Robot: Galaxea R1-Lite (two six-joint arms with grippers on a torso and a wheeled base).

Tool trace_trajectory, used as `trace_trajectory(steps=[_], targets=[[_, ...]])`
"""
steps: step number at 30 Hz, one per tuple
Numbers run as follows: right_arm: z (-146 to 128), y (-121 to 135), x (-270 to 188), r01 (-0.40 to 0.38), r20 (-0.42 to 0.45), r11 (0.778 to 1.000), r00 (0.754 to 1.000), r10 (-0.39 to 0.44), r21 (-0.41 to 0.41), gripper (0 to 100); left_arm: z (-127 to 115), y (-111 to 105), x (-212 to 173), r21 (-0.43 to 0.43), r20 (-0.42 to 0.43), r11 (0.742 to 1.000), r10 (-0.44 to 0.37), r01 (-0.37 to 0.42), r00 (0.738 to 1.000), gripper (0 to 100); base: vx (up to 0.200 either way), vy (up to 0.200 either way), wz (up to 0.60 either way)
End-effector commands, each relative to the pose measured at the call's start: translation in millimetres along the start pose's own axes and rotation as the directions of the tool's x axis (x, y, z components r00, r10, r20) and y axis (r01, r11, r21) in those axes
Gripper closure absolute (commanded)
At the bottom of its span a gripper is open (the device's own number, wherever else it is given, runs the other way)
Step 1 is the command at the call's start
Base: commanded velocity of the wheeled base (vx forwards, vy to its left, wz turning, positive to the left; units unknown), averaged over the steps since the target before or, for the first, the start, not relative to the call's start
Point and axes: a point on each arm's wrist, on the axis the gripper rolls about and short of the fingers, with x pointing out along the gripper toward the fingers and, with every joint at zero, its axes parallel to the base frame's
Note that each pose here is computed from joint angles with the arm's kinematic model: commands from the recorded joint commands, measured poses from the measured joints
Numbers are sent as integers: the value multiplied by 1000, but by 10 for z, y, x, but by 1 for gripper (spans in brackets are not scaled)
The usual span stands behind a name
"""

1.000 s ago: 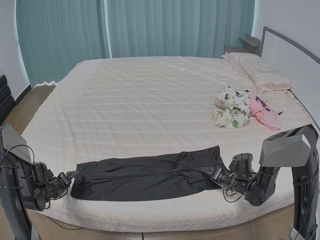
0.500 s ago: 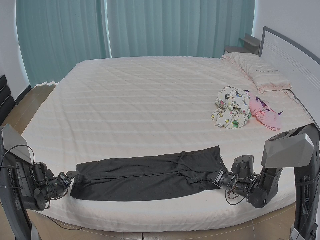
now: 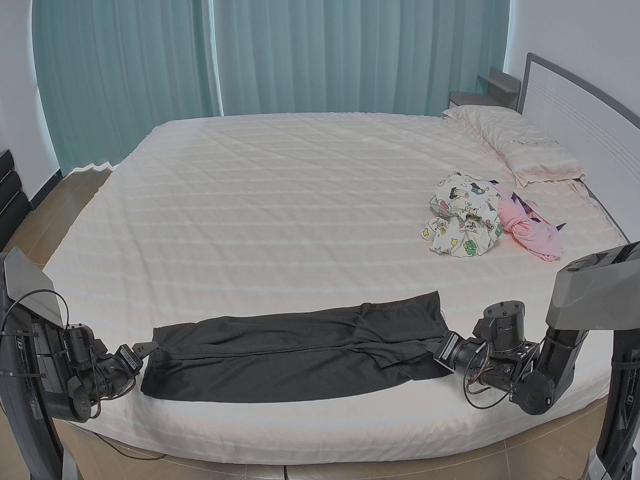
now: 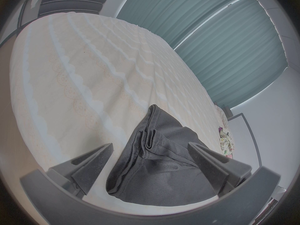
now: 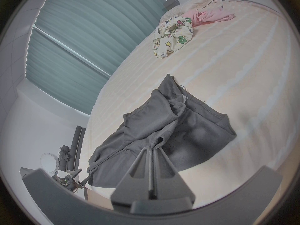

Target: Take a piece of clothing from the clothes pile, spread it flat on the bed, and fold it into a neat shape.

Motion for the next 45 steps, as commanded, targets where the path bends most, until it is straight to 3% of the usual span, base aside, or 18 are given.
trace_trajectory(steps=[1,11,21,22,27,37,45], targets=[[6,73,-106,-17,-3,1000,1000,17,-11,100,10,-7,0,4,10,1000,-7,7,1000,0,0,0,0],[16,99,-172,-8,-39,1000,999,8,-19,100,16,-9,5,4,12,1000,-9,9,1000,0,0,0,0],[-97,-77,-102,96,-127,992,986,-106,-81,100,18,-6,3,3,13,1000,-8,8,1000,0,0,0,0],[-97,-99,-79,104,-127,991,985,-114,-81,0,18,-6,3,3,13,1000,-8,8,1000,0,0,0,0],[-138,-163,-39,121,-137,986,981,-136,-117,0,16,-9,5,4,12,1000,-9,9,1000,0,0,0,0],[-99,-112,-10,95,-109,990,988,-107,-108,0,16,-9,5,2,12,1000,-9,9,1000,0,0,0,0],[73,-132,12,70,-39,997,997,-72,-36,0,10,-5,-8,0,10,1000,-5,5,1000,0,0,0,0]])
